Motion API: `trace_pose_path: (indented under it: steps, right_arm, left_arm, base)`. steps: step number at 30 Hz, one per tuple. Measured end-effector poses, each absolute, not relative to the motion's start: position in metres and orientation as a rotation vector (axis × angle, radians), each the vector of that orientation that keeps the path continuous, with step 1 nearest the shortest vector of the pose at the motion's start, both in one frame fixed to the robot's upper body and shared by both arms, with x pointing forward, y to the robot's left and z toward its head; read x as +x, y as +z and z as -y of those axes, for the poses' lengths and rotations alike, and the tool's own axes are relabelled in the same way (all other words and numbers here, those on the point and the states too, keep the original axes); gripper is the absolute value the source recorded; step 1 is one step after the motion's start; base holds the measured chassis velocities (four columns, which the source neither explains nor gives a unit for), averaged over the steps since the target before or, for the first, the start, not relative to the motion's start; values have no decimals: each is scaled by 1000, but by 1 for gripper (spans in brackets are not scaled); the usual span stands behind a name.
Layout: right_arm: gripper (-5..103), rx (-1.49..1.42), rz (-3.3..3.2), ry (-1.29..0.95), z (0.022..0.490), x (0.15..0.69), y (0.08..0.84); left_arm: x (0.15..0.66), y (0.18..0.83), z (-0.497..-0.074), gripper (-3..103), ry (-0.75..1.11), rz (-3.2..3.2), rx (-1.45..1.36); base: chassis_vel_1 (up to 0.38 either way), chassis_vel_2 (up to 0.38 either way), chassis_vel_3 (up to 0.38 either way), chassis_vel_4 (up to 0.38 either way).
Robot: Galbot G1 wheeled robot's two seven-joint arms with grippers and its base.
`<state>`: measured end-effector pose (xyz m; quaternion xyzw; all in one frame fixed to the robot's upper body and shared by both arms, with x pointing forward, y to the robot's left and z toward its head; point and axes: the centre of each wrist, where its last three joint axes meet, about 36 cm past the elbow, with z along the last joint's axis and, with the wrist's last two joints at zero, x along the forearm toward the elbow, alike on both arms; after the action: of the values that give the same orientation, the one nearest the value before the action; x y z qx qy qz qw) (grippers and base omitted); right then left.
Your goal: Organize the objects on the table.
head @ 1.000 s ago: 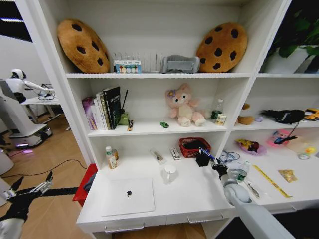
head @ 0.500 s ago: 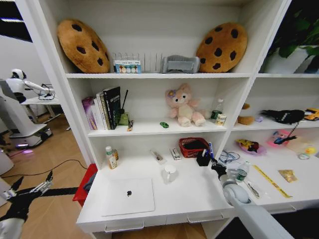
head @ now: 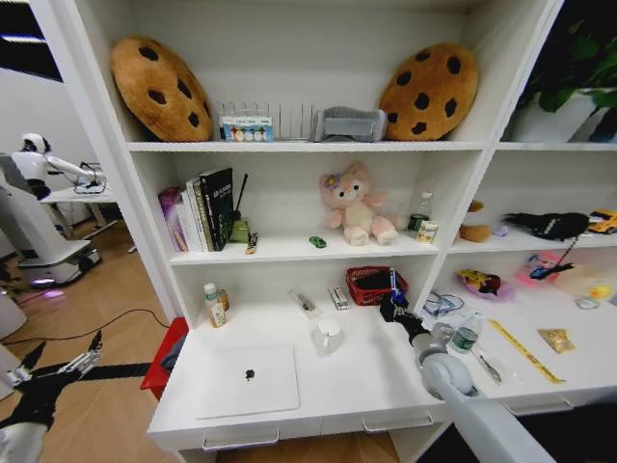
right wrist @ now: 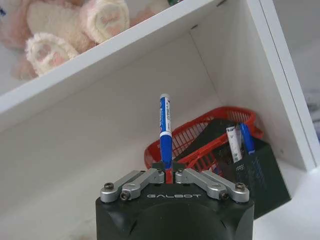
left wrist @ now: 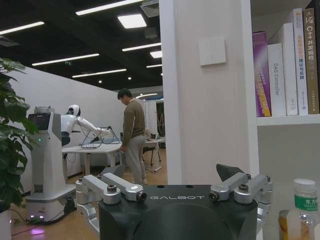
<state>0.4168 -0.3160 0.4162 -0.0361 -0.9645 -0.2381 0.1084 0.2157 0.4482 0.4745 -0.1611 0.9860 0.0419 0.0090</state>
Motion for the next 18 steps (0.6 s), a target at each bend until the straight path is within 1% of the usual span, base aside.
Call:
trace_pose_path:
  steps: [1, 2, 3, 4, 5, 6, 9, 10, 12, 13, 17, 18]
  right_arm:
    - [5, -106, 2837, -700, 316, 417, 416]
    - [5, -120, 2804, -791, 309, 415, 423]
    - [5, -155, 2743, -936, 301, 412, 433]
    - [5, -155, 2743, -936, 301, 412, 433]
    - [5, -183, 2673, -1086, 295, 408, 442]
    - [5, -183, 2673, -1086, 295, 408, 442]
    - [5, -249, 2572, -1323, 294, 397, 448]
    - [5, -249, 2572, -1323, 294, 397, 448]
    - [5, -298, 2503, -1472, 296, 391, 449]
    - [5, -298, 2503, -1472, 296, 391, 449]
    - [5, -385, 2378, -1726, 310, 396, 450]
    - [5, -385, 2378, -1726, 310, 396, 450]
  left_arm:
    - [216, 474, -448, 100, 131, -3080, -503]
    - [216, 474, -448, 100, 131, -3080, -503]
    - [216, 474, -448, 100, 131, -3080, -503]
    - [216, 474, -448, 100, 131, -3080, -503]
    - [216, 474, -448, 100, 131, -3080, -503]
    - [216, 474, -448, 100, 131, -3080, -503]
    - [216, 474, -448, 100, 131, -3080, -503]
    - [216, 474, -448, 100, 131, -3080, -503]
    - [216, 474, -448, 100, 131, -3080, -503]
    - [216, 474, -448, 100, 131, -3080, -503]
    - [216, 474, -448, 100, 131, -3080, -503]
    - [216, 474, -448, 100, 131, -3080, -503]
  base:
    - [0, 0, 0, 0]
    - [0, 0, 0, 0]
    - [0, 0, 0, 0]
    - [0, 0, 0, 0]
    - [0, 0, 0, 0]
    - [0, 0, 0, 0]
    - [0, 0, 0, 0]
    - [0, 0, 0, 0]
    - [0, 0, 0, 0]
    - [0, 0, 0, 0]
    - [0, 0, 0, 0]
    - [0, 0, 0, 0]
